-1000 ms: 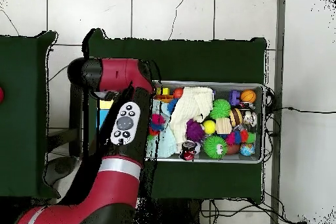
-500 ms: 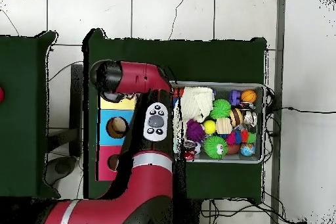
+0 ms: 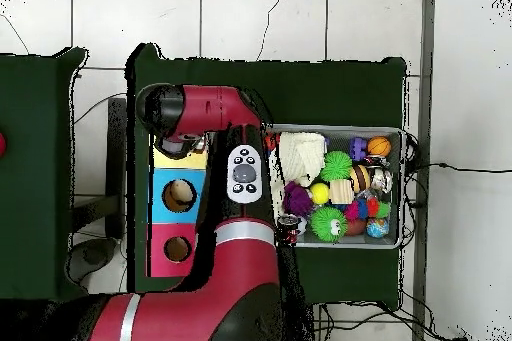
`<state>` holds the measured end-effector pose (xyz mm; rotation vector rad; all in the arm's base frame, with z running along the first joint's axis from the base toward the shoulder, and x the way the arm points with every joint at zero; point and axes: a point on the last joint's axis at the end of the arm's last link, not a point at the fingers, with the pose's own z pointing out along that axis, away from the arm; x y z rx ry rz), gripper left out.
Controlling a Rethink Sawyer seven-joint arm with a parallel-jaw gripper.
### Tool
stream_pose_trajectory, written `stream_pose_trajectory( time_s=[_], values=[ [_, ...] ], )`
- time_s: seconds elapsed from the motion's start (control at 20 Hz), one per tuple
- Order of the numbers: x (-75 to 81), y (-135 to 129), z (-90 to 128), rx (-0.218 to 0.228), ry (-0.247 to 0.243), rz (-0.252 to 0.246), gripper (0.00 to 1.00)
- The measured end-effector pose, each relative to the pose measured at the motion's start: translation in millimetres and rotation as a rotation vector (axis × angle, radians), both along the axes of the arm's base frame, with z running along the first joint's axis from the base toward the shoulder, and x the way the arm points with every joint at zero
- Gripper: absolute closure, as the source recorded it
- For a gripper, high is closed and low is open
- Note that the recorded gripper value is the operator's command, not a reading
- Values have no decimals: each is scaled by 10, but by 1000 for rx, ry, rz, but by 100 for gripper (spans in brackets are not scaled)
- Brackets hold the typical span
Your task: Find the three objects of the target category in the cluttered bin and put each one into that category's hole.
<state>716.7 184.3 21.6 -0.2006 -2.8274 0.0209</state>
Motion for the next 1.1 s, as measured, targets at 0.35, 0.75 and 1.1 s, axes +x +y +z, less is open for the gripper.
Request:
stream_pose_trajectory(
  time_s=[0.35, 0.75, 1.1],
  values=[
    [26, 45, 64, -20, 115, 225, 100],
    [21, 202, 47, -107, 161, 414, 100],
    [0, 254, 51, -149, 140, 443, 100]
  ],
)
